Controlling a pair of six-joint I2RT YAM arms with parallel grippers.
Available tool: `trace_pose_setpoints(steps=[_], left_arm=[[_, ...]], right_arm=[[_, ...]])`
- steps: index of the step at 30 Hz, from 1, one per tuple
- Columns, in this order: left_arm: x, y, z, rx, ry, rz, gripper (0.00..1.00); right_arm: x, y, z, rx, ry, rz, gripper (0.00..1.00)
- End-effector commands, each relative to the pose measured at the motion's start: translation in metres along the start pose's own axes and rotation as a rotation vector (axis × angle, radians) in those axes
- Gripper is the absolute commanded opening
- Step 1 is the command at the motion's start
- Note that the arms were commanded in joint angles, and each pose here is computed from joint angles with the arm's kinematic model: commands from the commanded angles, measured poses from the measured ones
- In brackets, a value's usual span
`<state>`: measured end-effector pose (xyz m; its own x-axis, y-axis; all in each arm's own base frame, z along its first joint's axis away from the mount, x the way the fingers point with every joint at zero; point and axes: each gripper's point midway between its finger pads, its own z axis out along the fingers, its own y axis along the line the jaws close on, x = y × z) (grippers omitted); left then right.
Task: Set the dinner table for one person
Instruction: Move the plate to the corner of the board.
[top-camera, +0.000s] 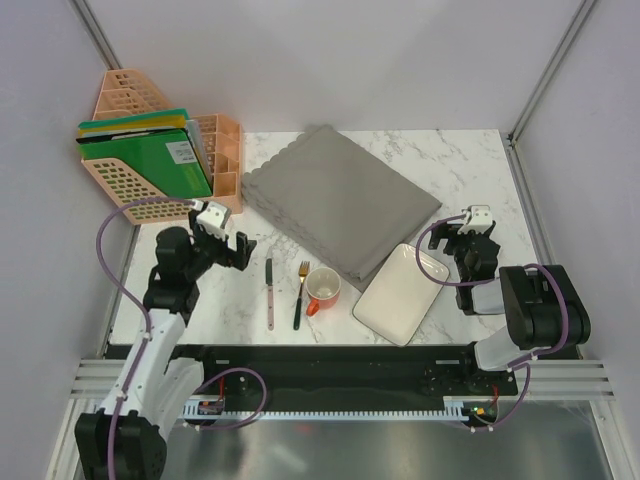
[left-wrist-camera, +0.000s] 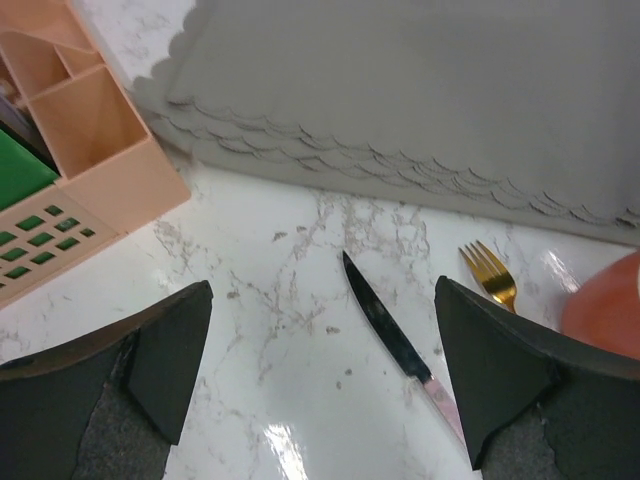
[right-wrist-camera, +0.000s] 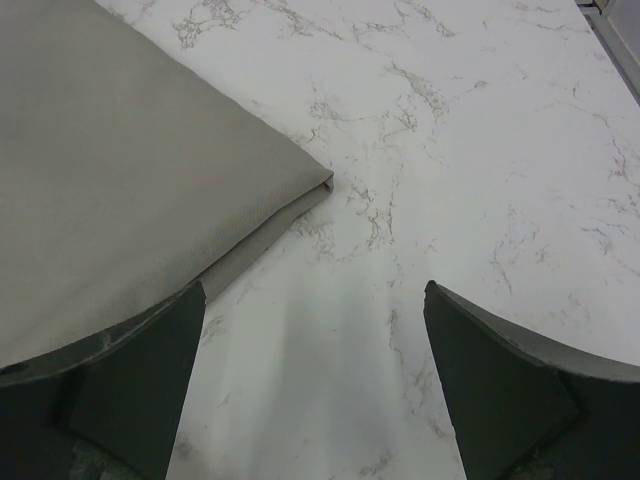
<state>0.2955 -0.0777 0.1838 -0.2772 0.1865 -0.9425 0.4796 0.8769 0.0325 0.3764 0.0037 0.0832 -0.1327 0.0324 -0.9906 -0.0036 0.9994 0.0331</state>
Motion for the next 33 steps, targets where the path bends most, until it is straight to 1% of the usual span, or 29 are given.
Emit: trace_pose_setpoints(steps=[1,2,3,4,6,8,11,15,17,21,22,23,25,26,27,29,30,32,33], left_arm=[[-0.029,0.012,-0.004,-0.106,-0.261,0.032,1.0],[-0.026,0.016,-0.005,-0.13,-0.283,0.039,1.0],[-0.037,0.019,-0.007,-0.153,-0.351,0.061,1.0],[-0.022,0.021,-0.003,-0.165,-0.327,0.053,1.0],[-0.014,0.024,0.002,-0.176,-0.32,0.039,1.0],[0.001,0.027,0.011,-0.177,-0.271,0.035,1.0],[0.008,0.037,0.018,-0.217,-0.272,0.044,1.0],[0.002,0.035,0.02,-0.206,-0.302,0.024,1.0],[0.0,0.041,0.021,-0.231,-0.308,0.023,1.0],[0.005,0.046,0.023,-0.252,-0.276,0.025,1.0],[0.002,0.044,0.021,-0.245,-0.279,0.03,1.0],[0.008,0.041,0.02,-0.23,-0.244,0.024,1.0],[-0.004,0.038,0.015,-0.217,-0.26,0.052,1.0],[-0.002,0.037,0.014,-0.212,-0.243,0.055,1.0],[-0.007,0.036,0.013,-0.202,-0.249,0.089,1.0],[-0.004,0.036,0.016,-0.188,-0.213,0.128,1.0],[-0.001,0.041,0.018,-0.198,-0.17,0.162,1.0],[0.014,0.051,0.022,-0.222,-0.071,0.179,1.0],[0.019,0.065,0.017,-0.296,0.003,0.154,1.0]], right_arm=[[-0.009,0.005,0.001,-0.018,-0.033,0.009,0.98],[-0.009,0.005,0.001,-0.018,-0.033,0.011,0.98],[-0.009,0.005,0.001,-0.018,-0.033,0.011,0.98],[-0.008,0.004,0.001,-0.018,-0.031,0.009,0.98],[-0.009,0.005,0.001,-0.018,-0.033,0.009,0.98],[-0.009,0.004,0.001,-0.016,-0.033,0.009,0.98],[-0.009,0.005,0.001,-0.018,-0.033,0.009,0.98],[-0.009,0.005,0.001,-0.018,-0.033,0.011,0.98],[-0.009,0.005,0.001,-0.018,-0.033,0.009,0.98],[-0.008,0.004,0.001,-0.018,-0.031,0.009,0.98],[-0.009,0.005,0.001,-0.018,-0.033,0.009,0.98],[-0.009,0.004,0.001,-0.016,-0.033,0.011,0.98],[-0.009,0.004,0.001,-0.016,-0.033,0.009,0.98],[-0.008,0.004,0.001,-0.016,-0.031,0.011,0.98],[-0.009,0.005,0.001,-0.018,-0.033,0.011,0.98],[-0.008,0.005,0.001,-0.018,-0.031,0.011,0.98],[-0.009,0.005,0.001,-0.018,-0.033,0.009,0.98],[-0.009,0.005,0.001,-0.018,-0.033,0.009,0.98],[-0.009,0.004,0.001,-0.016,-0.033,0.011,0.98]])
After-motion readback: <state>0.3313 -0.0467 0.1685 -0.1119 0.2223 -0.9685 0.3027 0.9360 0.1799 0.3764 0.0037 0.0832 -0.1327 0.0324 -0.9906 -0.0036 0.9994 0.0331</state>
